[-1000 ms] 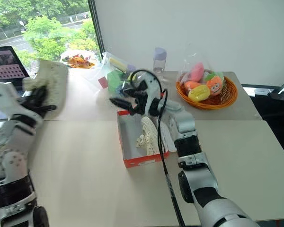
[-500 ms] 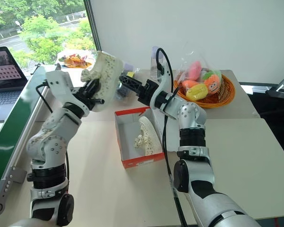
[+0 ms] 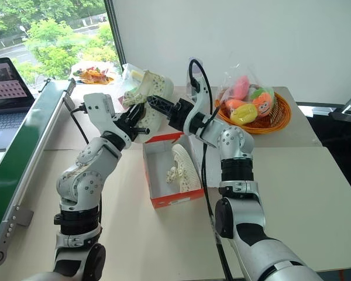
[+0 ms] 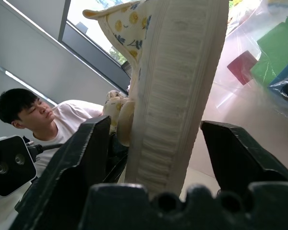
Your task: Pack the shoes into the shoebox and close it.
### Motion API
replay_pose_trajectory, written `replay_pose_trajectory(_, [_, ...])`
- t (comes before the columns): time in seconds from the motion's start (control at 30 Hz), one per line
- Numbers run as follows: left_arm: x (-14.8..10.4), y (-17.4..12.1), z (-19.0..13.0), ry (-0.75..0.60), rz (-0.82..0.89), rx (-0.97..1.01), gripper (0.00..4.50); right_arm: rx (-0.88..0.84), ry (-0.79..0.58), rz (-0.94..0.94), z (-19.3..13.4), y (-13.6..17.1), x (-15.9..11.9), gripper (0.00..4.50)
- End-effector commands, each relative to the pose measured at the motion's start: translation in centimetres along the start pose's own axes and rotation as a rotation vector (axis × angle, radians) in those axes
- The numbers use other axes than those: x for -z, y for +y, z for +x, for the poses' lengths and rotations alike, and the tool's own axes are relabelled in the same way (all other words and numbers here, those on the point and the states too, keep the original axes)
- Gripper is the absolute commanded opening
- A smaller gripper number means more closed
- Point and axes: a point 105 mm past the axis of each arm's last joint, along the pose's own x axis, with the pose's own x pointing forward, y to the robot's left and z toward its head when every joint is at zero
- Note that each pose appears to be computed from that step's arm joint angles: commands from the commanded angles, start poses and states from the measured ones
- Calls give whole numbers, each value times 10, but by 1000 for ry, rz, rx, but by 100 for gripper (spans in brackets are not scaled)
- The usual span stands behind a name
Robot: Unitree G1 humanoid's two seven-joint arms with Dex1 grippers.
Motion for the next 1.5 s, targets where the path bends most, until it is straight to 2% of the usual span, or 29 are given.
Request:
replay_pose_trajectory(0.03, [-23, -10, -6, -82, -44, 31, 0, -42, -65, -65, 2, 15, -19, 199])
replay_pose_trajectory(0.07, [-24, -9, -7, -79, -46, 28, 0, -44, -69, -64, 2, 15, -19, 172])
replay_pose_trajectory(0.1, [-23, -8, -8, -72, -40, 23, 0, -42, -73, -67, 2, 15, -20, 121])
replay_pose_trajectory(0.17, [-23, -7, -11, -59, -45, 20, 0, -36, -80, -80, 3, 14, -21, 84])
replay_pose_trajectory(0.23, [-21, -4, -15, -36, -63, 16, 94, -23, -91, -97, 3, 13, -24, 69])
replay_pose_trajectory(0.27, [-20, -3, -16, -30, -68, 19, 117, -20, -94, -100, 3, 12, -25, 67])
replay_pose_trajectory(0.37, [-22, 1, -29, 27, -3, 73, 226, 37, -108, -159, 2, 6, -31, 60])
replay_pose_trajectory(0.43, [-21, 6, -43, 109, 93, 124, 227, 100, -111, -219, 0, 0, -38, 60])
replay_pose_trajectory(0.5, [-25, 26, -61, 176, 210, 112, 227, 157, -87, -254, -4, -6, -44, 60])
replay_pose_trajectory(0.63, [-35, 58, -87, 245, 293, 58, 227, 195, 18, -254, -10, -8, -45, 60])
replay_pose_trajectory(0.67, [-31, 62, -92, 276, 320, 55, 227, 195, 66, -283, -12, -8, -40, 60])
replay_pose_trajectory(0.8, [-11, 58, -97, 353, 356, 106, 227, 165, 346, -328, -24, -19, 13, 60])
replay_pose_trajectory(0.97, [-1, 50, -94, 353, 336, 137, 227, 73, 495, -220, -37, -17, 43, 60])
replay_pose_trajectory(1.07, [2, 53, -98, 363, 345, 123, 227, 88, 556, -210, -46, -29, 55, 60])
replay_pose_trajectory(1.37, [6, 57, -105, 366, 354, 86, 227, 141, 725, -309, -55, -57, 87, 60])
replay_pose_trajectory(1.5, [8, 58, -106, 361, 354, 64, 227, 245, 856, -469, -58, -79, 101, 60])
